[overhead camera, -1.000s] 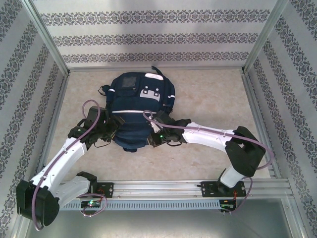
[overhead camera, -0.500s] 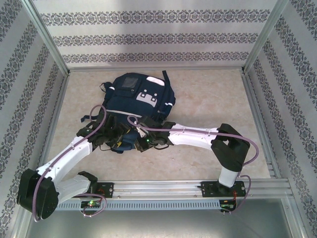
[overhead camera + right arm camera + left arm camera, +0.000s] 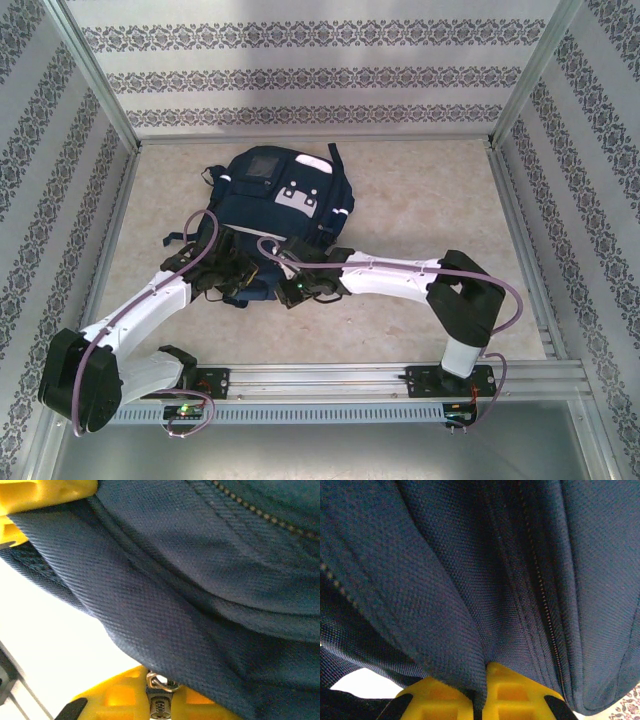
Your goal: Pack books, pencil case, and school supplies into a backpack
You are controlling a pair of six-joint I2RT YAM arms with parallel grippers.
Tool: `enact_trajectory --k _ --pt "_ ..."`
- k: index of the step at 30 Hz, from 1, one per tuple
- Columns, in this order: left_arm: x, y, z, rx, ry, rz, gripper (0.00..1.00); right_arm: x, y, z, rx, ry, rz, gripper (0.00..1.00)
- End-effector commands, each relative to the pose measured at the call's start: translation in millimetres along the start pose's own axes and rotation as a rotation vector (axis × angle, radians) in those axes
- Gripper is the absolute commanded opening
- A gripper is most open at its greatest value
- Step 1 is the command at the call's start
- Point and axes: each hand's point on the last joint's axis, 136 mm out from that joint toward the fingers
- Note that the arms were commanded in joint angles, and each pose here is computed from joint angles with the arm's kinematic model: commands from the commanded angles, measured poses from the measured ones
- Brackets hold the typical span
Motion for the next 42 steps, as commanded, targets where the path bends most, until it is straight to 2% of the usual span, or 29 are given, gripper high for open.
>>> enact_trajectory --k 1,9,19,32,39,42 --pt "5.9 -8.5 -9.9 -0.029 -0.059 0.01 0.04 9.7 -24.6 1.9 0.004 -0.024 0.072 0.0" --pt "18.9 -16.3 -14.4 -0.032 -0.073 0.033 0.03 14.3 -61.0 1.2 0.003 -0.067 0.132 0.0" --pt "23.6 -11.3 -12.2 -0.032 -0.072 0.04 0.03 20.7 -104.9 -12.2 -0.128 -0.112 0.122 0.0" --pt "25.1 -14.3 -9.9 -0.046 -0.057 0.054 0.03 41.8 -166.7 -56.9 -0.28 -0.249 0.161 0.0" --pt "17.6 -18.7 -6.4 -0.051 -0.026 0.071 0.01 37.1 -185.9 -60.0 -0.33 -0.252 0.189 0.08" --pt "11.9 -27.1 -3.8 -0.072 -0.001 0.096 0.01 37.3 -184.6 -60.7 -0.33 -0.248 0.182 0.21"
Point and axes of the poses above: each hand's point on the last joint's axis, 136 mm out from that joint toward the fingers, its own x axis back along the fingers, its own y axis along the line the jaws close on, z = x × y, and after that the axes turned 5 degrees about -x, right-handed
